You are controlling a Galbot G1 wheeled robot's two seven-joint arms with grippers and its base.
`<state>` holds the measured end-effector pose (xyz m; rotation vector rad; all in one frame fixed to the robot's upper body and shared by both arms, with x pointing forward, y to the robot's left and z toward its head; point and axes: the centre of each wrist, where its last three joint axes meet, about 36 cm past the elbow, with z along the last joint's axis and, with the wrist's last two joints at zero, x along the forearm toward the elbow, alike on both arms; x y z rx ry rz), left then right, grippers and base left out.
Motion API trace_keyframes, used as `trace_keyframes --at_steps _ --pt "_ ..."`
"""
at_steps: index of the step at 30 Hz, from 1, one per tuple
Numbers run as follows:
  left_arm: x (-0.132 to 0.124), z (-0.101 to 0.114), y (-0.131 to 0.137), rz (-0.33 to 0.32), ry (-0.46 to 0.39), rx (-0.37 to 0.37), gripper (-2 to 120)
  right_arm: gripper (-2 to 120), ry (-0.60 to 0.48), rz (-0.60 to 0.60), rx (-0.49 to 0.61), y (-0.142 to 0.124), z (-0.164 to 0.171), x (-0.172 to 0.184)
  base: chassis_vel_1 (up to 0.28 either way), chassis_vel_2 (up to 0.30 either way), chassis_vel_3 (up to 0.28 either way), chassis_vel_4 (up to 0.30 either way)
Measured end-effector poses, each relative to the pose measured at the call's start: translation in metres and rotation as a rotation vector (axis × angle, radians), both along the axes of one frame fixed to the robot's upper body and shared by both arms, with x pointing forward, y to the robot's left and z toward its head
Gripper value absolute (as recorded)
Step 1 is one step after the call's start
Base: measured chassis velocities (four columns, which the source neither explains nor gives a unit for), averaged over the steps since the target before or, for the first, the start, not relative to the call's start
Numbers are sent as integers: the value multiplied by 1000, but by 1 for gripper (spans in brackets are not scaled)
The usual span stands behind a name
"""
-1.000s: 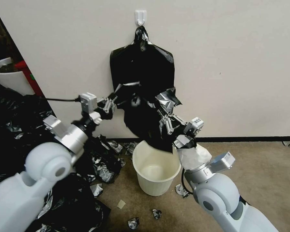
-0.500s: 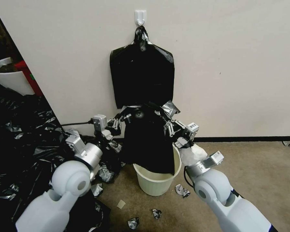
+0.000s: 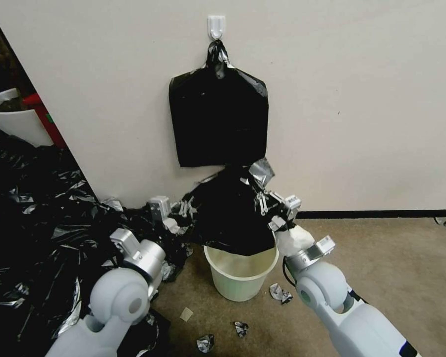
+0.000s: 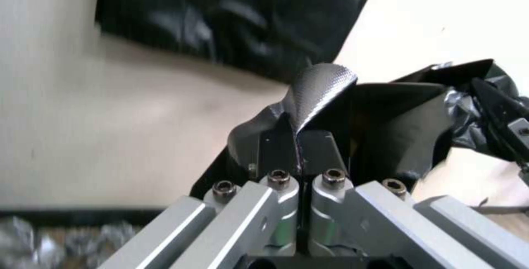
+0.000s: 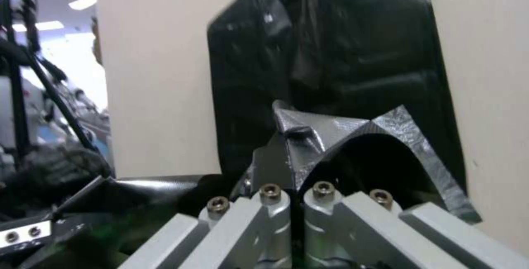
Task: Place a trash bag onto the trash bin.
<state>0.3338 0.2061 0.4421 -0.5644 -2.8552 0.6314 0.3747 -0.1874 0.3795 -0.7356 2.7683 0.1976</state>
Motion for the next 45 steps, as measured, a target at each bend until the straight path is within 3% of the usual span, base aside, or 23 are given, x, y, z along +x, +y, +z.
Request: trace_keyframes --at_steps 13,21,27,34,37,45 --pt "-12 -43 -33 36 173 -38 0 0 52 -36 -127 -4 -38 -14 0 0 0 0" --pt "-21 -63 -60 91 210 -72 0 0 113 -88 -176 -13 -31 -31 0 0 0 0" --pt "-38 -56 -63 147 159 48 0 0 366 -202 -210 -5 10 -66 0 0 0 0" --pt "-57 -23 -55 134 241 180 0 0 628 -258 -206 16 65 -94 0 0 0 0" --pt "-60 -14 -55 117 271 219 0 0 675 -254 -254 18 76 -103 0 0 0 0" --pt "-65 -8 -58 52 309 309 0 0 613 -166 -429 -1 61 -118 0 0 0 0"
